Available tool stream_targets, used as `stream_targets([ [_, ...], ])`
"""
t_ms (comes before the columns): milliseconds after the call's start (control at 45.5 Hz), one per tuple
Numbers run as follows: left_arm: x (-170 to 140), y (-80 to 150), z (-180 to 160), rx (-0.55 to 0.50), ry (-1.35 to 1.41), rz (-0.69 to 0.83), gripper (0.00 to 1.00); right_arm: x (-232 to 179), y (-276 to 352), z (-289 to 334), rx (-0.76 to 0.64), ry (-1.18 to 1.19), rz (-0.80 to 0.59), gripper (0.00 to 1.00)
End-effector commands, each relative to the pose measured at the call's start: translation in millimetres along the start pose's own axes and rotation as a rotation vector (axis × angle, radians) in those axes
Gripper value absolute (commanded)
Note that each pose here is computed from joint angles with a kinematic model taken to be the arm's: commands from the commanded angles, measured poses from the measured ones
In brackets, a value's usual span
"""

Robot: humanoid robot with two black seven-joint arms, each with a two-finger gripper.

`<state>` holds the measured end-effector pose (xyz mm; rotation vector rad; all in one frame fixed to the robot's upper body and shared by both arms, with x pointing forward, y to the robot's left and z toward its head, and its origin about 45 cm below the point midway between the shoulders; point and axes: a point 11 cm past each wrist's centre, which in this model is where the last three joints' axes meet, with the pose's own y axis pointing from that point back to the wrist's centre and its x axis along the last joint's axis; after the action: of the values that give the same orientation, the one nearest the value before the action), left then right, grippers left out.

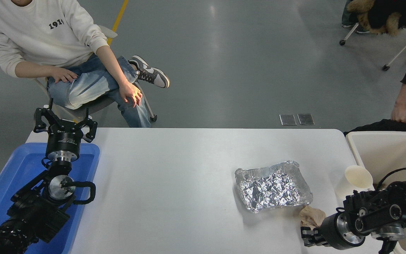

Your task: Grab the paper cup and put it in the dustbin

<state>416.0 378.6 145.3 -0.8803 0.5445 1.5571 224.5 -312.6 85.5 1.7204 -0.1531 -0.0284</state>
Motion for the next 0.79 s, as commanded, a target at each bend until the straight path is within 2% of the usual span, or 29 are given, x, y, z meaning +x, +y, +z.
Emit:
stream_targets([
  [0, 0, 0, 0, 0.0, -0.001, 0.001, 0.99, 14, 24, 7, -0.044, 0.029, 0.02, 0.0],
  [242, 0, 0, 0, 0.0, 0.0, 0.0, 0.99, 62, 99, 15, -0.079, 0.018, 0.12, 0.0],
  [264, 0, 0, 0, 0.0, 0.0, 0.0, 0.99, 66, 106, 13, -0.074, 0.015, 0.117, 0.16],
  [286, 0, 0, 0, 0.0, -0.001, 0.001, 0.99, 70, 114, 11, -0.067, 0.011, 0.114, 0.49],
  [308, 0, 0, 0, 0.0, 0.0, 0.0, 0.99, 74, 122, 11, -0.061, 0.003, 0.111, 0.99],
  [549, 0, 0, 0, 0.0, -0.001, 0.001, 0.99, 108, 210, -17, -0.064, 0.054, 0.098, 1.0],
  [769, 0, 0, 0, 0.0, 0.0, 0.0, 0.99, 112, 269, -52, -0.082, 0.132, 0.034, 1.0],
])
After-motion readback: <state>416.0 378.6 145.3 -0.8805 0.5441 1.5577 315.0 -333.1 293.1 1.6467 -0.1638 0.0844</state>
